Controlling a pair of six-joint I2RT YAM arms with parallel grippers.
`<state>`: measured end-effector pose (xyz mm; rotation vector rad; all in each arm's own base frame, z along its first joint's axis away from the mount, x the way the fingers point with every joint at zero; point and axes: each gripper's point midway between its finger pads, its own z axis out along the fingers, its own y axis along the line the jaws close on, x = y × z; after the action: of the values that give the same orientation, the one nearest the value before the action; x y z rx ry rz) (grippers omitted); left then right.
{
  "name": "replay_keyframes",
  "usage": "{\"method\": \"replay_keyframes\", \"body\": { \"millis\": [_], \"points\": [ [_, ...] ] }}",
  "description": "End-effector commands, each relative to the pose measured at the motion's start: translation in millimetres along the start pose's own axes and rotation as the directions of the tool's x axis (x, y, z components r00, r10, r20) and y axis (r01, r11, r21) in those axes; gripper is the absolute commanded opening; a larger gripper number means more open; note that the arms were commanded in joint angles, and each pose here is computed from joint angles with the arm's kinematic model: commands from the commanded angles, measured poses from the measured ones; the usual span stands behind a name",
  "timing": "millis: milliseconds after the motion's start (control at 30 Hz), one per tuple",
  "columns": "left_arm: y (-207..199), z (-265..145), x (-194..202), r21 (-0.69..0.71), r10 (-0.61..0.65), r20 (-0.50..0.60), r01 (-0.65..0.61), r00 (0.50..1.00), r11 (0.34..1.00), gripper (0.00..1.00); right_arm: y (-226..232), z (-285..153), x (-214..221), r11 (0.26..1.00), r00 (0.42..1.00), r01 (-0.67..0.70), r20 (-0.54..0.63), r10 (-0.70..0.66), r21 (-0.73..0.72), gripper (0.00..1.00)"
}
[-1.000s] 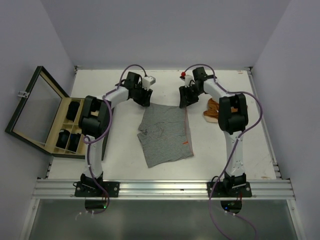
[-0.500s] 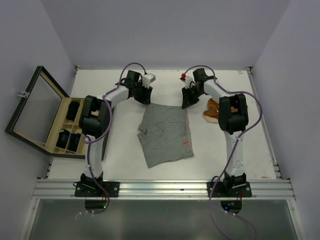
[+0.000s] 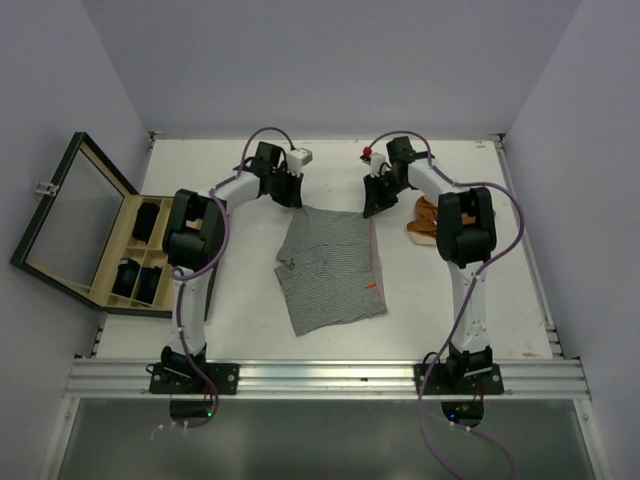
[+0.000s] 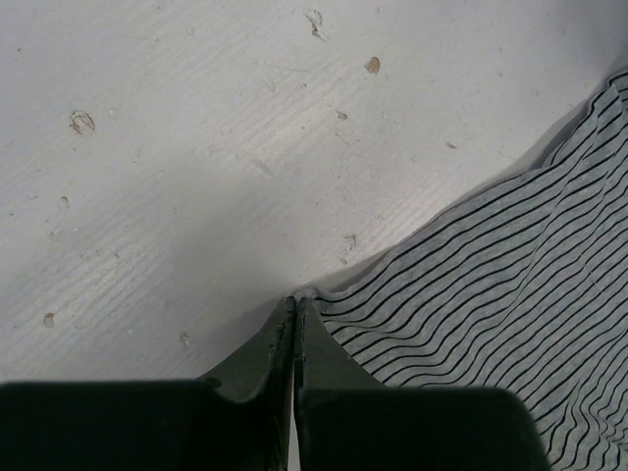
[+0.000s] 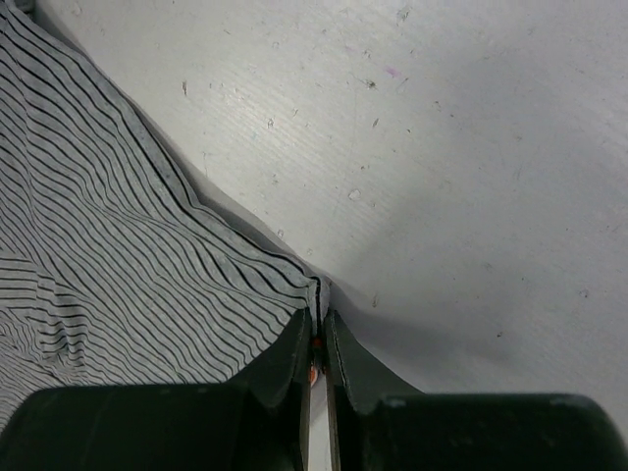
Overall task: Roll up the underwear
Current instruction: Fold the underwear
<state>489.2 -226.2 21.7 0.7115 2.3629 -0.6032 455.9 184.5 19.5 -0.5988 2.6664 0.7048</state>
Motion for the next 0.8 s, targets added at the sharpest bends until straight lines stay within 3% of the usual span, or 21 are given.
{"method": "replay_keyframes", "body": {
  "millis": [0,233,367,567,633,667,767],
  "points": [
    [8,4,-12,-0.002,-0.017,0.032,0.017,0.999,1.000,0.00,-6,-2,-11,1.000,1.000,0.014,0.023,-0.013,-0.016,0.00],
    [17,-35,-75,0.013,0.093,0.198,-0.098,0.976,0.995,0.00,5,-43,-62,0.992,0.983,0.084,0.169,-0.068,-0.090,0.00],
    [-13,-80,-97,0.059,0.226,0.272,-0.250,0.935,0.966,0.00,38,-77,-65,0.960,0.960,0.219,0.215,-0.180,-0.172,0.00],
    [-75,-127,-55,0.241,0.289,0.299,-0.365,0.910,0.899,0.00,76,-106,-9,0.892,0.946,0.320,0.148,-0.287,-0.318,0.00],
    [-93,-132,-22,0.297,0.287,0.272,-0.364,0.918,0.883,0.00,84,-112,8,0.871,0.940,0.341,0.125,-0.317,-0.353,0.00],
    [-106,-150,-23,0.294,0.328,0.315,-0.421,0.890,0.858,0.00,92,-119,25,0.848,0.932,0.361,0.110,-0.346,-0.389,0.00],
    [-138,-165,15,0.347,0.368,0.309,-0.464,0.877,0.815,0.00,110,-135,58,0.797,0.909,0.405,0.104,-0.403,-0.449,0.00]
  ]
}}
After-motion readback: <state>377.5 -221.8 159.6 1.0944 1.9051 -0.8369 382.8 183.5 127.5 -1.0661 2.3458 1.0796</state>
